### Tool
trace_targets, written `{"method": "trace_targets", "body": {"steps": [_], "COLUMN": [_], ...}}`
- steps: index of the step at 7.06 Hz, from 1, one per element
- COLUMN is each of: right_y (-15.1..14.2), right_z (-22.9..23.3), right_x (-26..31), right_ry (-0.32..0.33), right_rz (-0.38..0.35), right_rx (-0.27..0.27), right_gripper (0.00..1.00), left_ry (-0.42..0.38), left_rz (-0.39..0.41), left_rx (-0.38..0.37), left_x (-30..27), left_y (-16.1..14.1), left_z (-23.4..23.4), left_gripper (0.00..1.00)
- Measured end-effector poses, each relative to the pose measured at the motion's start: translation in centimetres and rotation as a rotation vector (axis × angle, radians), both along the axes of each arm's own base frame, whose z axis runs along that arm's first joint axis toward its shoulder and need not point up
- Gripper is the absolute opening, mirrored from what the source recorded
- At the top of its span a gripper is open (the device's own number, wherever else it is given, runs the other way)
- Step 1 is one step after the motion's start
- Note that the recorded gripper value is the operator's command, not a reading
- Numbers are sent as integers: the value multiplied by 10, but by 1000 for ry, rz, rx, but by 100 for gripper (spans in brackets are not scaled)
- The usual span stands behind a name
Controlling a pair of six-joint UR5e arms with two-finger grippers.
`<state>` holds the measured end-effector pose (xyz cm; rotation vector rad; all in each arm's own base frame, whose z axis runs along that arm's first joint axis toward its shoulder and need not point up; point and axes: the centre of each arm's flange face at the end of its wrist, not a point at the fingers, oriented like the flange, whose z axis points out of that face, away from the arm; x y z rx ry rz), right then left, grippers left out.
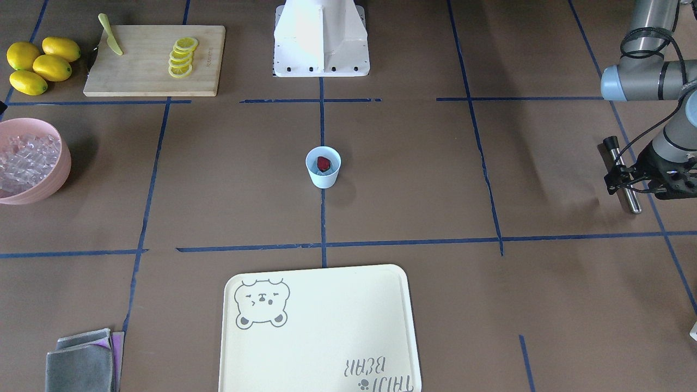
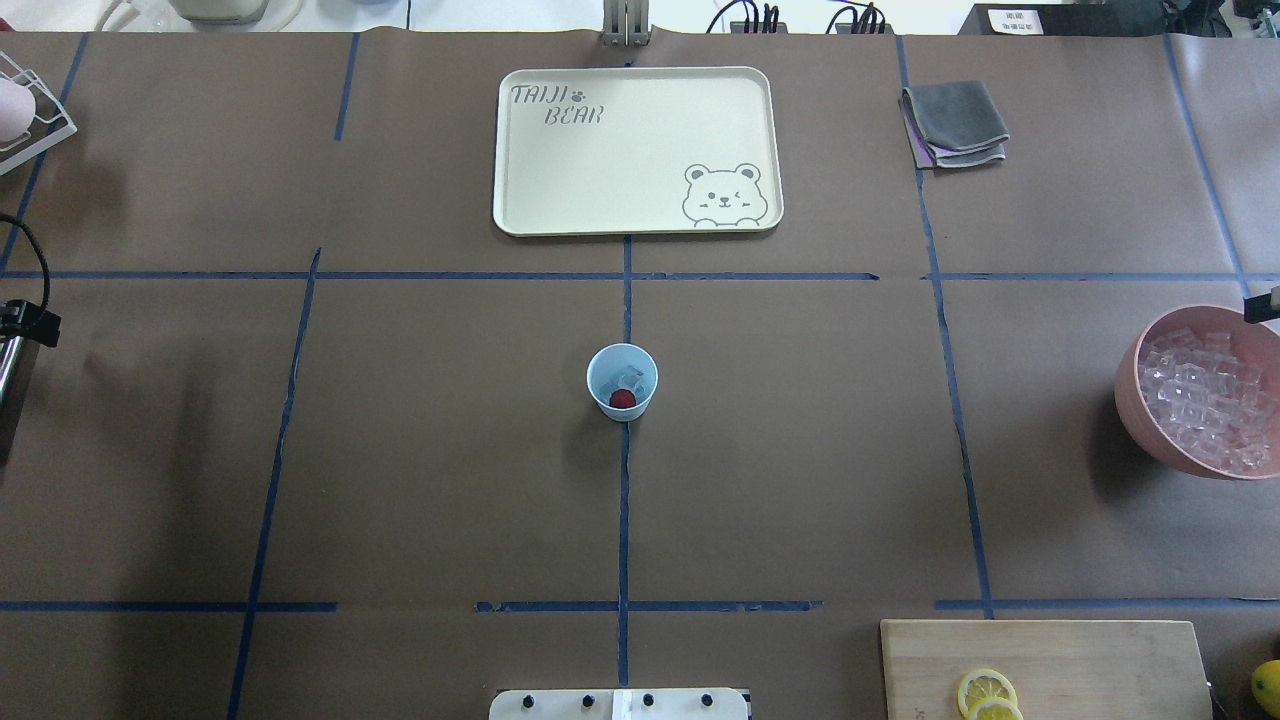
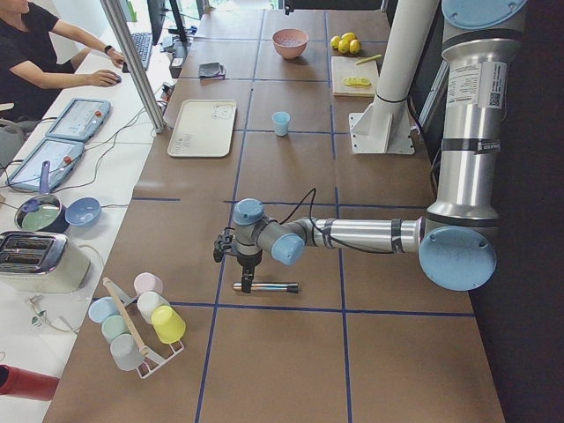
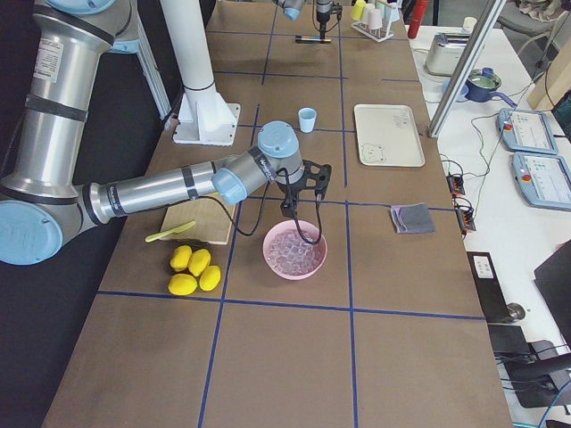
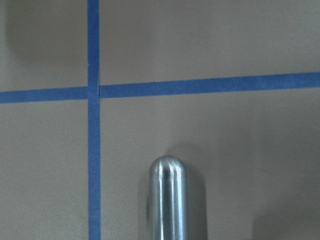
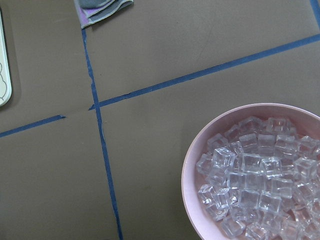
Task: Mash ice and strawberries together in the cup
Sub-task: 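Set the muddler down on the table and open the left gripper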
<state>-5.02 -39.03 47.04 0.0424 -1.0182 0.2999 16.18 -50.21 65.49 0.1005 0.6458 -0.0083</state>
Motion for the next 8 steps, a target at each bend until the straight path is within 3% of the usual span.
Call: {"method": "trace_targets", "body": {"steps": [2, 3, 5, 7, 8], "right_y": [1, 0, -1, 6, 8], "right_z": [20, 44, 108, 169, 189], "right_x": [9, 21, 53, 77, 85], "right_ry": [41, 81, 155, 219, 251], "right_rz": [-31, -57, -129, -222, -275], "right_rx": [47, 87, 163, 214, 213], "right_gripper": [100, 100, 100, 100, 100], "left_ry": [154, 207, 234, 225, 223], "left_rz": [-47, -42, -8, 51, 72], "left_rx": [-4, 28, 51, 3, -28], "left_x": [-59, -94, -141, -189, -202], "left_y": [-11, -14, -13, -11, -12], "left_z": [-35, -44, -45, -32, -31], "left_gripper": [100, 100, 100, 100, 100]}}
